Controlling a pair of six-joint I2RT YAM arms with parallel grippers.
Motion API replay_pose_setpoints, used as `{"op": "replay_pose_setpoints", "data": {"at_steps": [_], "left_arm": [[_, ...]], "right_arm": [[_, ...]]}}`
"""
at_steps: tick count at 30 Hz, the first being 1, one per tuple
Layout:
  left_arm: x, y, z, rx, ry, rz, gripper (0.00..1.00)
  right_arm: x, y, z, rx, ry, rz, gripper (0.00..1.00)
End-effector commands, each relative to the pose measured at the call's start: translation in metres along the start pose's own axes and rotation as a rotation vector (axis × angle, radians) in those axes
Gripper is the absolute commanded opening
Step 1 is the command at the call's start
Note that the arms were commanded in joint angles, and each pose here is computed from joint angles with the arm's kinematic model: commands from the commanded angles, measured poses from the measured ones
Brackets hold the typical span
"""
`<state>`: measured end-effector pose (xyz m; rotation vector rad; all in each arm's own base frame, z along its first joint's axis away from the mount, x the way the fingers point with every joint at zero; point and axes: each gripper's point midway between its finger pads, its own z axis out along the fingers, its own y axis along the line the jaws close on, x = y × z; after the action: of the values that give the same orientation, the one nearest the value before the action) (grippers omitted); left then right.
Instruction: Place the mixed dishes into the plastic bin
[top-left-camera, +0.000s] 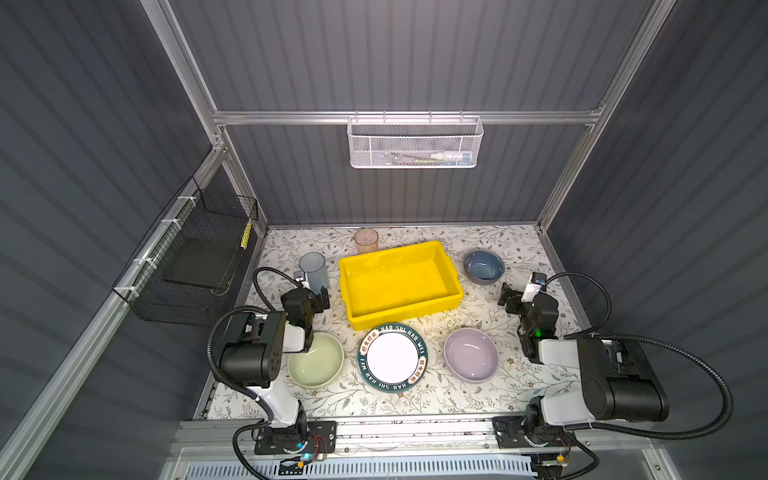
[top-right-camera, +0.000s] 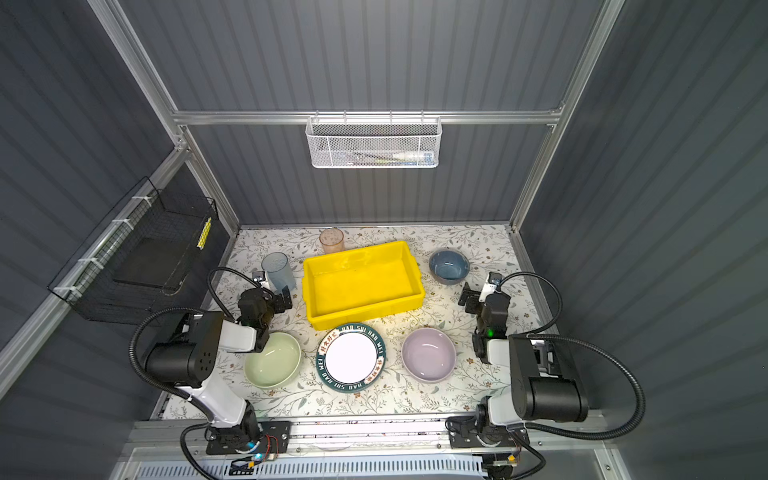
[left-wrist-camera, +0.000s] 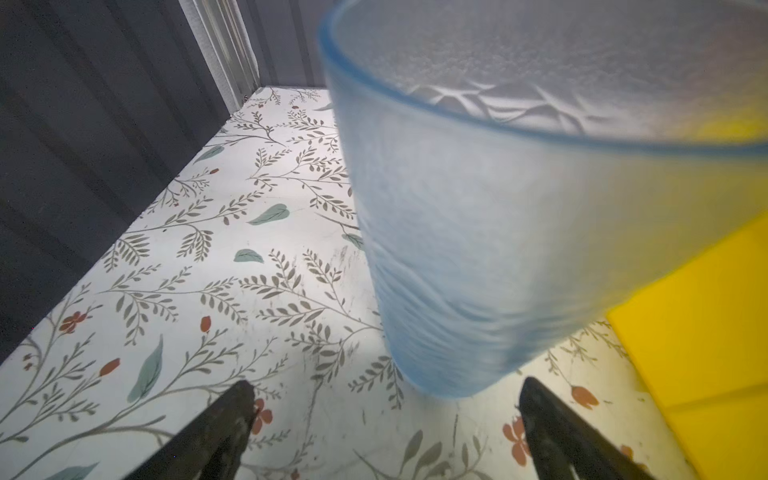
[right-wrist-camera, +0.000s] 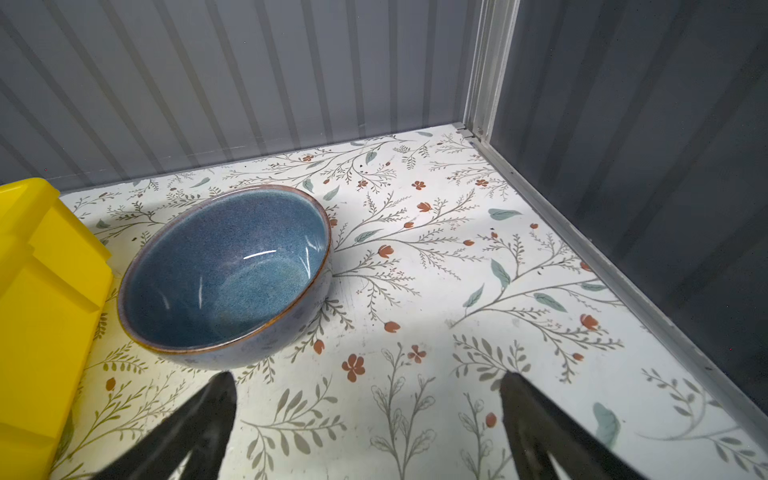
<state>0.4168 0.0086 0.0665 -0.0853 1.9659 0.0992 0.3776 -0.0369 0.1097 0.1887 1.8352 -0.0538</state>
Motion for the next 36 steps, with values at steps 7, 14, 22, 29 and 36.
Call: {"op": "replay_pose_setpoints", "data": {"at_steps": [7,14,22,29,36], "left_arm": [[0.0,0.002,-0.001,-0.015,-0.011,0.005,1.0],[0.0,0.002,-0.001,-0.015,-0.011,0.006,1.0],[-0.001,0.001,-0.004,-0.009,-0.018,0.007,1.0],[-0.025,0.01,-0.014,-0.056,-0.015,-0.009,1.0],[-0.065,0.011,-0.041,-0.053,0.064,-0.105,1.0]], "right_arm": [[-0.011,0.002,0.002,-0.004,-0.035,-0.004,0.99],[-0.011,0.003,0.003,-0.004,-0.033,-0.005,0.99],[-0.014,-0.004,0.0,0.033,-0.048,0.012,0.99],[-0.039,-0.02,-0.009,0.139,-0.022,0.044,0.99],[-0.065,-0.026,-0.027,0.201,0.09,0.128,0.99]]}}
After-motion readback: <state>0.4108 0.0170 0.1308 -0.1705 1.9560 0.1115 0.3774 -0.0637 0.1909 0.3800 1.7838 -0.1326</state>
